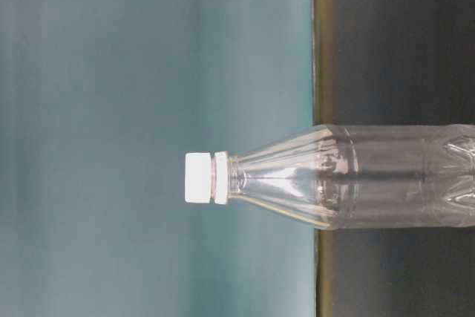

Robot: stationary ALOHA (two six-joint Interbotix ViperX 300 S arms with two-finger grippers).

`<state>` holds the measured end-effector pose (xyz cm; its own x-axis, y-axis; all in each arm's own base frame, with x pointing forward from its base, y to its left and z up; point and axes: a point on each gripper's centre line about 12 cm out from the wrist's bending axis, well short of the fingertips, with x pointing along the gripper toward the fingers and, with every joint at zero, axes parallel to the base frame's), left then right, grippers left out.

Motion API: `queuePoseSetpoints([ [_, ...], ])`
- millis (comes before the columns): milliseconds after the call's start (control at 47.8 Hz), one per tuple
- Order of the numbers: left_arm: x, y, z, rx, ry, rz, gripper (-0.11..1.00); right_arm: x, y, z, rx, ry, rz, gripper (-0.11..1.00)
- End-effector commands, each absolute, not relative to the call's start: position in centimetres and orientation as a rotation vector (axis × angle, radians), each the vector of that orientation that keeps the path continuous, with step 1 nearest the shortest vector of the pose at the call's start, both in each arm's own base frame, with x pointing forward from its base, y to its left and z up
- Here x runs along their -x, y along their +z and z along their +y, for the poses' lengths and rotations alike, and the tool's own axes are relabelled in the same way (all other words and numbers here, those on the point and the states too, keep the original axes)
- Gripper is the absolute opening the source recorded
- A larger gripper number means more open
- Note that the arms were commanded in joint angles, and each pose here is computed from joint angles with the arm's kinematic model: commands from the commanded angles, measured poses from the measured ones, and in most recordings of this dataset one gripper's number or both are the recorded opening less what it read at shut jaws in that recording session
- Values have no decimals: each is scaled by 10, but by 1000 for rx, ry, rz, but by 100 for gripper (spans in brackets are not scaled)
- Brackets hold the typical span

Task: Open the bottle cap by holding the bottle with the left arm and twisting the cap with the right arm.
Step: 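Move the left gripper toward the clear plastic bottle's body, then close the left gripper around the bottle body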

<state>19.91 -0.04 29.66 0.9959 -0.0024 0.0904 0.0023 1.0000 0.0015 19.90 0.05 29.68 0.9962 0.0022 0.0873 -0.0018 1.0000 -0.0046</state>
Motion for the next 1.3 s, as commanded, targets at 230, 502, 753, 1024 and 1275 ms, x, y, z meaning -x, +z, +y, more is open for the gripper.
queuePoseSetpoints([
  [230,-225,322,-2,-55,-14,-141,10,-205,307,-1,-61,-5,-26,0],
  [502,-273,316,-3,-51,-20,-127,11,-207,309,0,-64,-4,55,0],
  [753,-319,304,-3,-36,-24,-100,73,-207,310,1,-70,4,57,0],
  [1024,-362,275,-14,-23,-56,-57,95,-207,309,2,-144,2,77,0],
  [1275,-370,235,-20,-21,-74,9,96,-207,308,2,-168,0,116,0],
])
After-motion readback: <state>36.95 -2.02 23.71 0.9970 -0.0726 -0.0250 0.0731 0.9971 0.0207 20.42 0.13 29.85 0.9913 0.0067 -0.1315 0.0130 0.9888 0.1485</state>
